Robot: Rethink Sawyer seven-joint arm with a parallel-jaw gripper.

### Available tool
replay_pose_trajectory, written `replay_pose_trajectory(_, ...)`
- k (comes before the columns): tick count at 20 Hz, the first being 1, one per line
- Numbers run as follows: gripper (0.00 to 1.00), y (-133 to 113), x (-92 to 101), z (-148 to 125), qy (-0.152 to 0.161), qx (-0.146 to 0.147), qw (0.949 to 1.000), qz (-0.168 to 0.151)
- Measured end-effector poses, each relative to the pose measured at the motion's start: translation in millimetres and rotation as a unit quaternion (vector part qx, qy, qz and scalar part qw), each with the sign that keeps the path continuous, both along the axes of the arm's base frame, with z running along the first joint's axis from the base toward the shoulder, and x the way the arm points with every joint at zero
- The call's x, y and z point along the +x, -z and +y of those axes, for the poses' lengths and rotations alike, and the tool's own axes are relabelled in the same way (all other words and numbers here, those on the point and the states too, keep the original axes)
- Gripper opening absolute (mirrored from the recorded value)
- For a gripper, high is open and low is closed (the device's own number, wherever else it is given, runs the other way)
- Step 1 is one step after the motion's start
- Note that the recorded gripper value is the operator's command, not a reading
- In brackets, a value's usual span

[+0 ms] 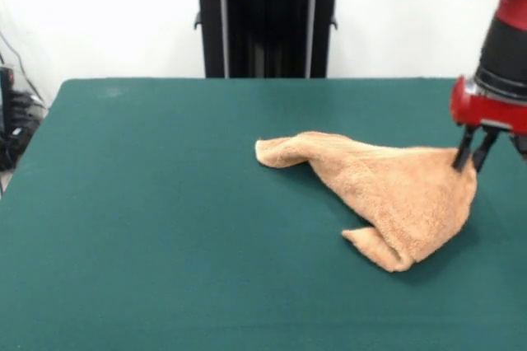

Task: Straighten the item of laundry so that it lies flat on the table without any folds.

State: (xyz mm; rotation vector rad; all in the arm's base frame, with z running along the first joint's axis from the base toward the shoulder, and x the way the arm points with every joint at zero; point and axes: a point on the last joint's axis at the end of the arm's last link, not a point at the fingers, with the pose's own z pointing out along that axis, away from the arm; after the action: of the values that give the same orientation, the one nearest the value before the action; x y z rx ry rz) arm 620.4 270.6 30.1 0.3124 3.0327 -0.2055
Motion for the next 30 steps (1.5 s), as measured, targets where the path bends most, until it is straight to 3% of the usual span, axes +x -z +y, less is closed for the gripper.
replay_pose_trajectory(6,0.00,-21.0,-15.5,-41.4,0.028,0.003,0.9996,-0.002)
replay_pose_trajectory(9,0.00,-36.3,-29.0,-86.3,0.061,0.005,0.9981,-0.002)
replay_pose_trajectory(16,0.00,-53.0,-56.9,-170.3,0.104,-0.006,0.9946,-0.008)
replay_pose_trajectory(22,0.00,-52.4,-87.8,-197.4,0.113,-0.012,0.9935,0.007)
replay_pose_trajectory(30,0.00,-43.4,-112.1,-185.1,0.102,-0.006,0.9947,0.011)
